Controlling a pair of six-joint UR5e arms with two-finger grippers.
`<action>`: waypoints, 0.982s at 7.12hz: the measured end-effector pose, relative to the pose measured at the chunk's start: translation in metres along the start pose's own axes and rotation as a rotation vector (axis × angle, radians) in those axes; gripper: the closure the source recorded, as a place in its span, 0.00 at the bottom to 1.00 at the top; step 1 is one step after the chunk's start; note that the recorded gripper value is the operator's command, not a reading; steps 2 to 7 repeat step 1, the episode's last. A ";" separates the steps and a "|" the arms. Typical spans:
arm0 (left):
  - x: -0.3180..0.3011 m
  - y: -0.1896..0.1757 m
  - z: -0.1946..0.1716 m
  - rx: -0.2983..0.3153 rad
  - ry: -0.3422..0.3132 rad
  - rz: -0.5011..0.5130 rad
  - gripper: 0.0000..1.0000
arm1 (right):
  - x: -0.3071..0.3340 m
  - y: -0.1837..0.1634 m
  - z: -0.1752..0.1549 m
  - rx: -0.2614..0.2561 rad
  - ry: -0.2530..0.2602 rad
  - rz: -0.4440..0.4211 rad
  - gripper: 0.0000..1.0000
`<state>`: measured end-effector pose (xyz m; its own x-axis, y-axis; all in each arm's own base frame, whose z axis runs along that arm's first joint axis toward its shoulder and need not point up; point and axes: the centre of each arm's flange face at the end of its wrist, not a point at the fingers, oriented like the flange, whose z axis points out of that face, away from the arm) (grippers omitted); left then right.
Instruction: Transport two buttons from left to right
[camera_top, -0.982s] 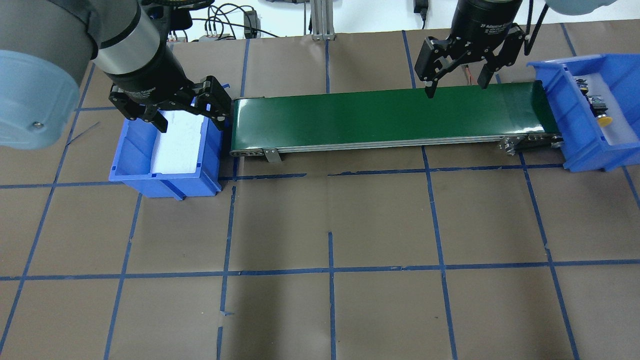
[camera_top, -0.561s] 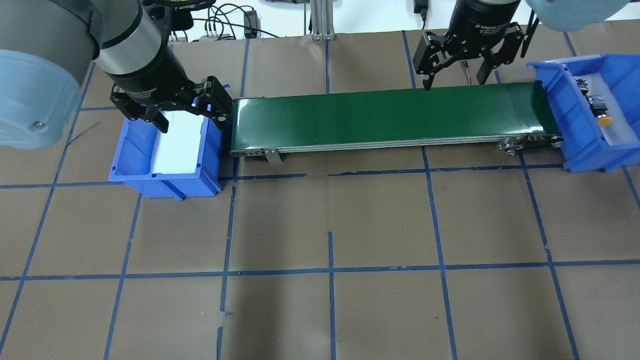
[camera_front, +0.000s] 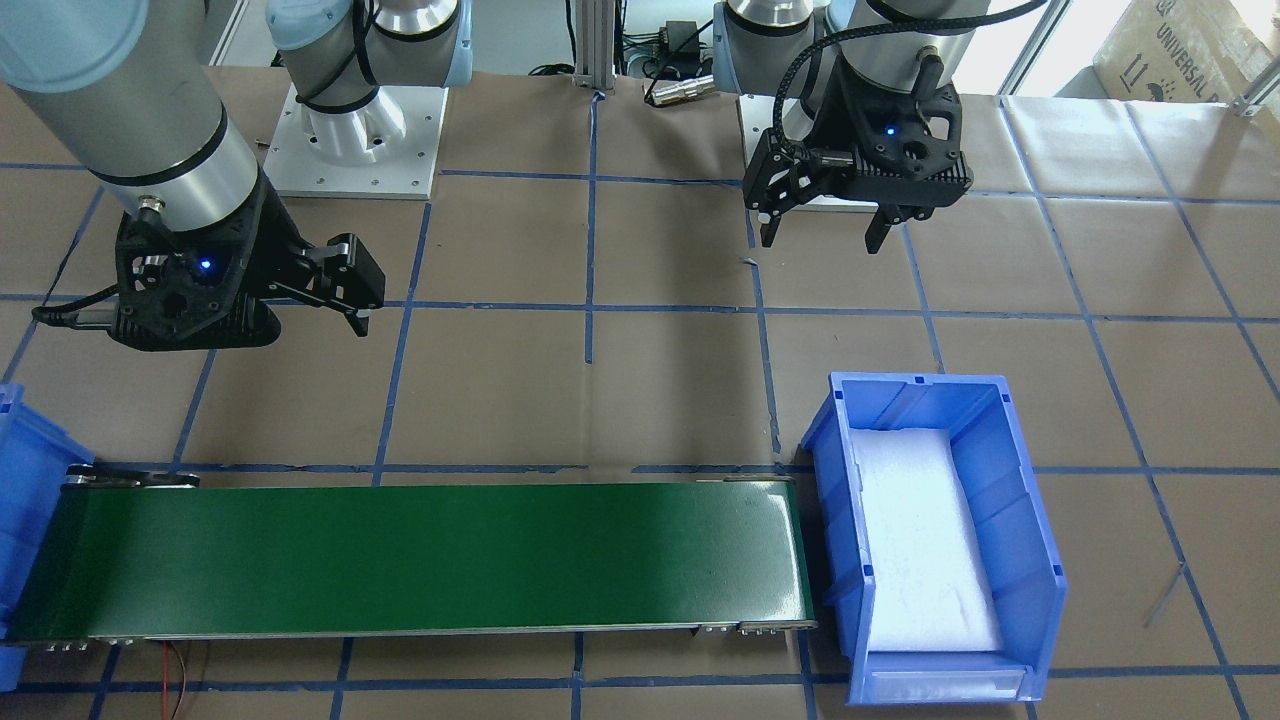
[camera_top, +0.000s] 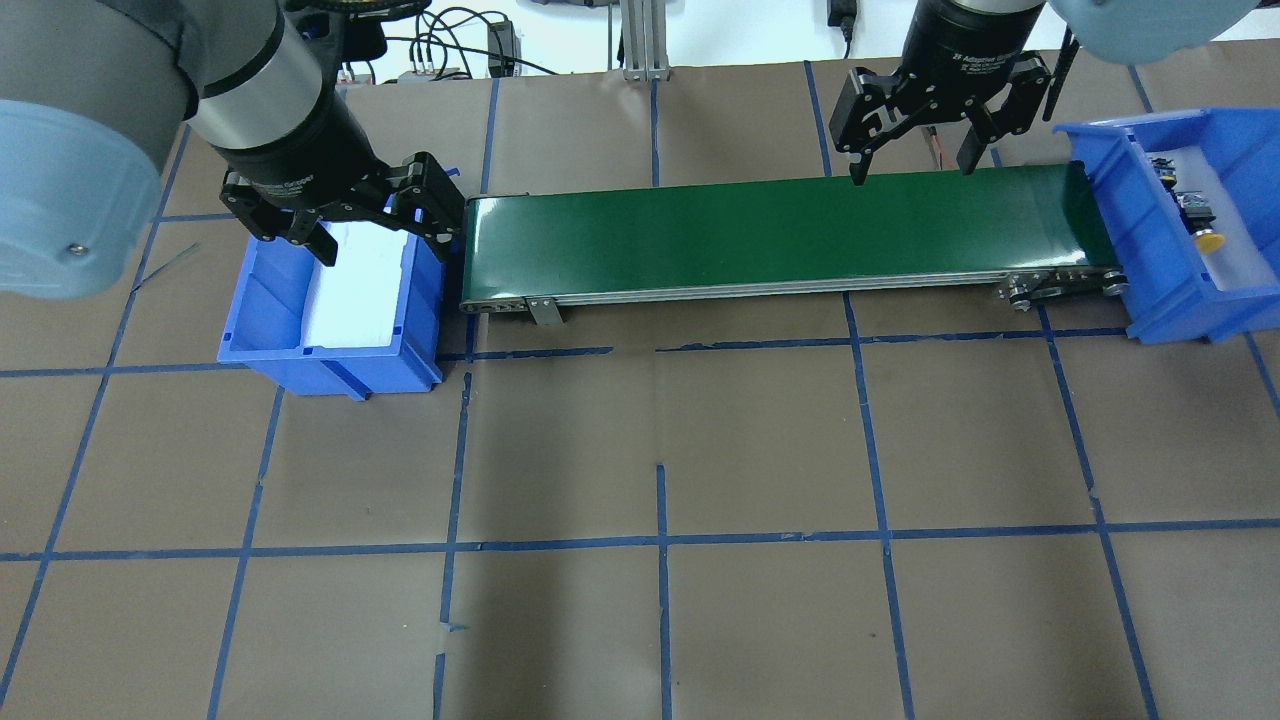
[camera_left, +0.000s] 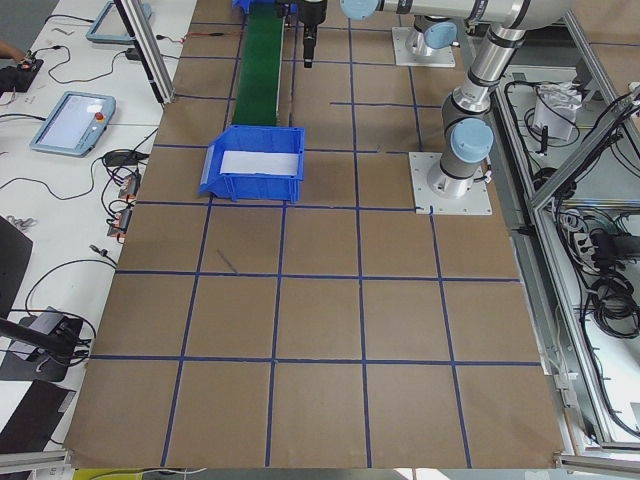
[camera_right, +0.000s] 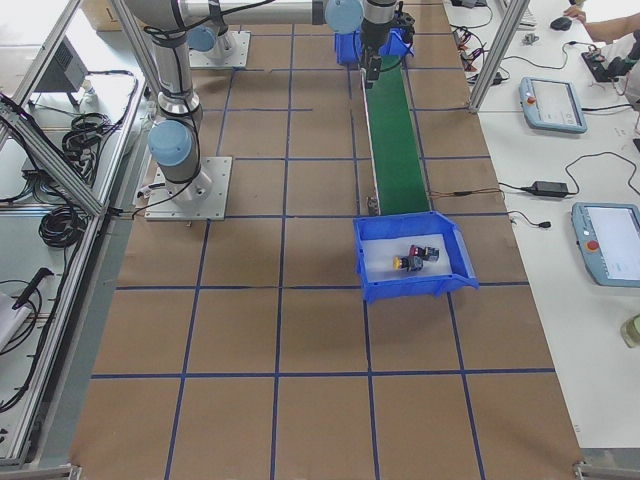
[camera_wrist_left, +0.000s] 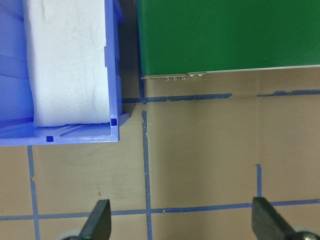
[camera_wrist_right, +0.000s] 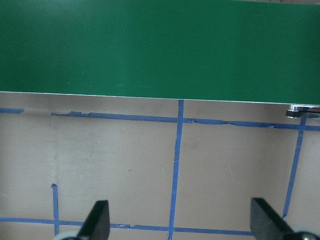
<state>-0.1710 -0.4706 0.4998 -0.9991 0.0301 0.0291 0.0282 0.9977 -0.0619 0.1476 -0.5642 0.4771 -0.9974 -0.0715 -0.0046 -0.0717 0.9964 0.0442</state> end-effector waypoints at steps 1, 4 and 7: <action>0.000 0.000 0.000 0.000 0.001 0.000 0.00 | 0.000 0.001 0.000 -0.001 0.000 0.000 0.00; 0.000 0.000 0.000 0.000 0.001 0.000 0.00 | 0.000 0.001 0.000 -0.001 0.000 0.000 0.00; 0.000 0.000 0.000 0.000 0.001 0.000 0.00 | 0.000 0.001 0.000 -0.001 0.000 0.000 0.00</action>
